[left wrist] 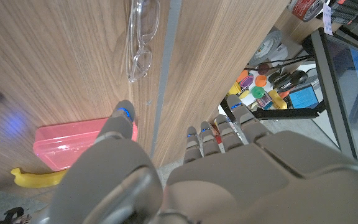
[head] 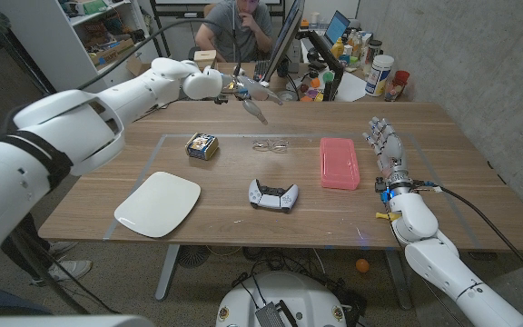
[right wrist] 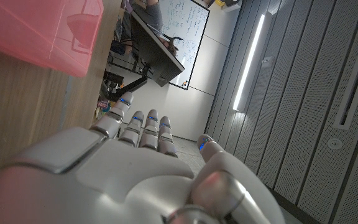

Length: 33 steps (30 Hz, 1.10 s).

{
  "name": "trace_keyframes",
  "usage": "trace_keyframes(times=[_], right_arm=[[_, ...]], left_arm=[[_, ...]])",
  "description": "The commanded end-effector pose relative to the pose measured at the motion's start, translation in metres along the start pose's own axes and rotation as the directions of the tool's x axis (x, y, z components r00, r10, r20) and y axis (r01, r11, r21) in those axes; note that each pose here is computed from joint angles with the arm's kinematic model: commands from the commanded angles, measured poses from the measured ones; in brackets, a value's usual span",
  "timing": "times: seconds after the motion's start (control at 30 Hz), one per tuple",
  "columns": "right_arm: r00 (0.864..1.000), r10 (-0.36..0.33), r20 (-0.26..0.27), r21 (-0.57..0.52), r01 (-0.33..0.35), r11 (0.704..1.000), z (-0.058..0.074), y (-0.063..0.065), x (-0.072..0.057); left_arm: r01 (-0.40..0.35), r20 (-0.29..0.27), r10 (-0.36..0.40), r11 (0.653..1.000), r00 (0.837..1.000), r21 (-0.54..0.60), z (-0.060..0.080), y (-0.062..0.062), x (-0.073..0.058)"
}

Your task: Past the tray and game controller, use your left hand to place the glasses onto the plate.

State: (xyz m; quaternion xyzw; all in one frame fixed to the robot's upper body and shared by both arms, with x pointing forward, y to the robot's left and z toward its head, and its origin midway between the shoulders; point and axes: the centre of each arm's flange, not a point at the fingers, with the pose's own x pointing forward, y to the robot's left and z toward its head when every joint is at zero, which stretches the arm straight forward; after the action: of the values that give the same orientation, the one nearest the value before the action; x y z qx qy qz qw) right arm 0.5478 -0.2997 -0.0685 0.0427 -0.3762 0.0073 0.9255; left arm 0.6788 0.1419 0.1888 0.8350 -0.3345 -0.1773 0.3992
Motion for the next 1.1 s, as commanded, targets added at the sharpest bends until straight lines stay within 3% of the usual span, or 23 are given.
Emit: trace_keyframes(times=[0.03,0.23,0.77,1.1], right_arm=[[1.000,0.005,-0.008,0.007,-0.005,1.000,-0.004,-0.001,0.004],[1.000,0.017,-0.019,0.003,-0.017,1.000,-0.005,-0.001,0.005],[0.999,0.026,-0.039,0.007,-0.026,1.000,-0.009,-0.002,0.005],[0.998,0.031,-0.048,0.005,-0.030,1.000,-0.009,-0.003,0.004]], left_arm=[[0.019,0.005,-0.019,1.000,1.000,0.009,0.004,-0.011,0.008],[0.034,0.001,-0.034,0.998,0.999,0.056,0.007,-0.018,0.013],[0.084,0.008,-0.085,0.996,0.996,0.042,0.013,-0.042,0.020],[0.086,0.012,-0.088,0.989,0.996,0.117,0.021,-0.052,0.022]])
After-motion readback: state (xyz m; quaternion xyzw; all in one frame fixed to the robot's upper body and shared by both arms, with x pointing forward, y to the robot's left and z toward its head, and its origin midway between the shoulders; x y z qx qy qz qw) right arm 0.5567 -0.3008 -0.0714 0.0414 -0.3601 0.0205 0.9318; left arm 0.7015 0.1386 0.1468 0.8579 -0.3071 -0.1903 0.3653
